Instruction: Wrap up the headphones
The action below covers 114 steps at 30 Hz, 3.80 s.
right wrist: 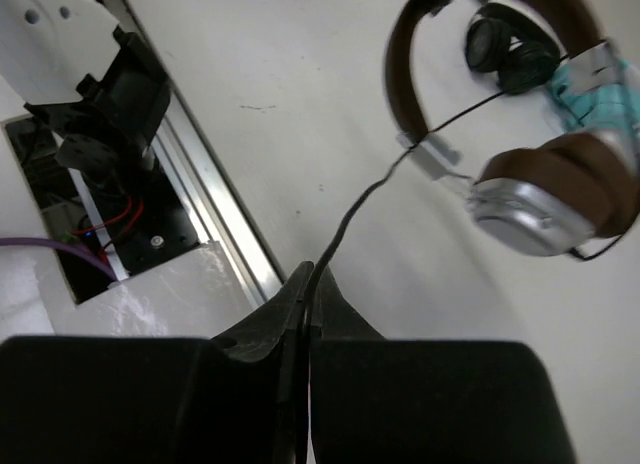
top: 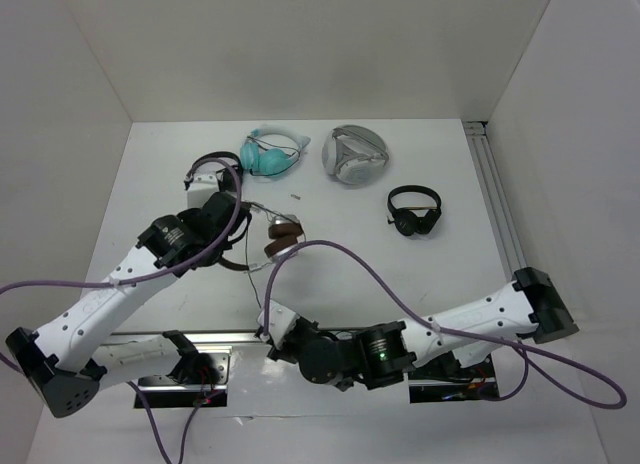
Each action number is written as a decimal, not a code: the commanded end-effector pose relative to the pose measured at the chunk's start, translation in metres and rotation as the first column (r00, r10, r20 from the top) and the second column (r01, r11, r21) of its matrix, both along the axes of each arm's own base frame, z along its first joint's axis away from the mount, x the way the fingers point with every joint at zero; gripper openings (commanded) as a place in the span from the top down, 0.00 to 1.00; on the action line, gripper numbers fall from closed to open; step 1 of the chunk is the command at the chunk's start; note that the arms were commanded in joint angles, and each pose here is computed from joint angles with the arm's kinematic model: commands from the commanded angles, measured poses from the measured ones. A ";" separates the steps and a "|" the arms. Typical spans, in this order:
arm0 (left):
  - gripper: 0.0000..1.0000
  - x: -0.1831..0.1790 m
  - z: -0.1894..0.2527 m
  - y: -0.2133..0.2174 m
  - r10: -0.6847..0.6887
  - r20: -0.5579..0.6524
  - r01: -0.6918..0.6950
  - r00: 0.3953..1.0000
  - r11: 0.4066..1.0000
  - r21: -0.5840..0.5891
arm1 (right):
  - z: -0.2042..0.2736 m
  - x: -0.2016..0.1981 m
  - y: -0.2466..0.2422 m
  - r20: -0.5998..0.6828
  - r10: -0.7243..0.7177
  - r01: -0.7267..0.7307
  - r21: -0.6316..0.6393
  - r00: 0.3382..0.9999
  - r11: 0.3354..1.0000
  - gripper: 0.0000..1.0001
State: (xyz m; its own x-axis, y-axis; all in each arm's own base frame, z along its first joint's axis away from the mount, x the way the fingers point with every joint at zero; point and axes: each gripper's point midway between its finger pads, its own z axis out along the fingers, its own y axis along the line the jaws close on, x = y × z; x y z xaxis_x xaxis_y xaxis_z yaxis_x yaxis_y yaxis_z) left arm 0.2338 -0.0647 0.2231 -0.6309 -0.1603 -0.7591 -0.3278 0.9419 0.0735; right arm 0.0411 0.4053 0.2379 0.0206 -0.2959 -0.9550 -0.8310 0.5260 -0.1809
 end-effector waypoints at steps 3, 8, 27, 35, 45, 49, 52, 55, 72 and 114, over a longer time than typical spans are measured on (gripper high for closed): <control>1.00 -0.004 0.000 -0.032 -0.305 0.015 0.305 0.952 0.952 -0.033 | 0.066 0.023 -0.044 0.080 -0.116 0.111 0.059 0.990 0.992 0.95; 1.00 -0.032 -0.017 -0.078 -0.567 -0.036 0.561 0.823 0.820 -0.113 | 0.091 0.040 -0.069 0.134 -0.209 0.204 0.052 0.969 0.978 0.92; 1.00 -0.096 0.005 -0.118 -0.803 -0.074 0.787 0.591 0.595 -0.162 | 0.086 0.159 -0.137 0.125 -0.481 0.478 0.058 0.868 0.876 0.86; 1.00 -0.112 0.021 -0.122 -0.859 -0.013 0.838 0.511 0.502 -0.214 | 0.115 0.225 -0.150 0.100 -0.486 0.476 0.106 0.868 0.873 0.82; 1.00 -0.103 0.103 -0.119 -0.814 0.203 0.837 0.545 0.511 -0.196 | 0.080 0.264 -0.132 -0.002 -0.354 0.352 0.100 0.935 0.931 0.94; 1.00 -0.097 0.122 -0.125 -0.794 0.259 0.834 0.551 0.514 -0.200 | 0.044 0.249 -0.111 -0.052 -0.233 0.238 0.152 0.971 0.959 0.94; 1.00 -0.093 0.141 -0.129 -0.753 0.319 0.817 0.576 0.528 -0.231 | 0.021 0.239 -0.102 -0.095 -0.159 0.176 0.218 0.983 0.960 0.92; 1.00 -0.087 0.164 -0.132 -0.686 0.369 0.779 0.627 0.559 -0.285 | -0.006 0.234 -0.094 -0.154 -0.112 0.149 0.258 0.982 0.955 0.92; 1.00 -0.054 0.166 -0.117 -0.515 0.183 0.546 0.837 0.804 -0.235 | -0.074 0.259 -0.078 -0.306 -0.172 0.275 0.334 0.936 0.902 1.00; 1.00 -0.066 0.206 -0.155 -0.543 0.416 0.683 0.730 0.607 -0.406 | -0.092 0.268 -0.080 -0.432 -0.008 0.215 0.433 0.902 0.876 0.95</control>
